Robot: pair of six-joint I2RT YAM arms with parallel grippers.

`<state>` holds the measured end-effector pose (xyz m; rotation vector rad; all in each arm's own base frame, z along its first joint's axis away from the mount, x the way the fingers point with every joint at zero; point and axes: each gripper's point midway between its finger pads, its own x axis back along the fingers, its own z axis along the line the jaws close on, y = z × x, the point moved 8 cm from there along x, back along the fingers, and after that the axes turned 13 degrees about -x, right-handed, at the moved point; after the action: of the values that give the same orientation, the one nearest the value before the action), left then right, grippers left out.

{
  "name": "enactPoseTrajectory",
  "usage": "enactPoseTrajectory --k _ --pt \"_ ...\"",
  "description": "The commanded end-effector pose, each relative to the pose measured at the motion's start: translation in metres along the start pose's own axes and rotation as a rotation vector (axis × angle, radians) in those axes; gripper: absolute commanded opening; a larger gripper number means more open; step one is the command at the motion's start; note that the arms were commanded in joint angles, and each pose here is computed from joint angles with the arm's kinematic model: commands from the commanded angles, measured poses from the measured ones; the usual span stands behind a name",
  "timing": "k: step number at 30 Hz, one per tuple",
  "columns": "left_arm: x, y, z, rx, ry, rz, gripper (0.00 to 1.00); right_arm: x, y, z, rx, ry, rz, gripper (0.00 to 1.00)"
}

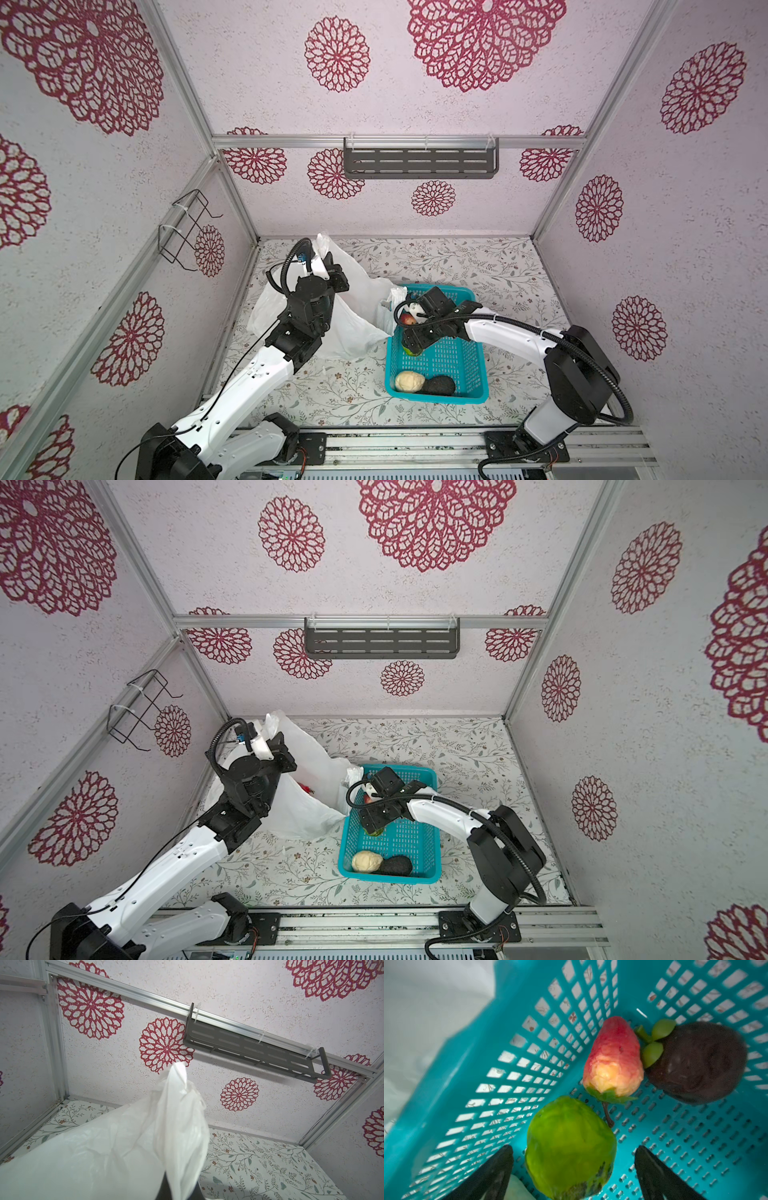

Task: Place the fruits into the plastic bag
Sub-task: 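Grasp the light green bumpy fruit with the right gripper and lift it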

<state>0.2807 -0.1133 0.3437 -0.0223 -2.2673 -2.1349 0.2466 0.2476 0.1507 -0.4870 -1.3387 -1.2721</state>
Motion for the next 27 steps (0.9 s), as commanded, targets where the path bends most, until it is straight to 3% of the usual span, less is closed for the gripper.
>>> enactPoseTrajectory --k 1,10,17,22,27 --pt "0.006 0.010 0.002 -0.001 0.004 -0.023 0.00 0.002 0.001 0.005 0.038 0.025 0.034 0.91" --pt "0.003 0.013 -0.001 -0.019 -0.005 -0.026 0.00 -0.012 -0.002 0.004 0.051 0.006 0.071 0.81" --pt "0.003 0.012 -0.001 -0.028 -0.005 -0.022 0.00 -0.005 0.003 0.001 0.032 -0.021 0.025 0.53" --pt "0.003 0.010 -0.001 -0.022 -0.005 -0.018 0.00 0.024 0.018 -0.016 -0.065 -0.146 -0.077 0.46" --pt "0.004 0.006 -0.001 -0.012 -0.011 -0.014 0.00 0.084 0.047 -0.021 -0.086 -0.263 -0.281 0.45"
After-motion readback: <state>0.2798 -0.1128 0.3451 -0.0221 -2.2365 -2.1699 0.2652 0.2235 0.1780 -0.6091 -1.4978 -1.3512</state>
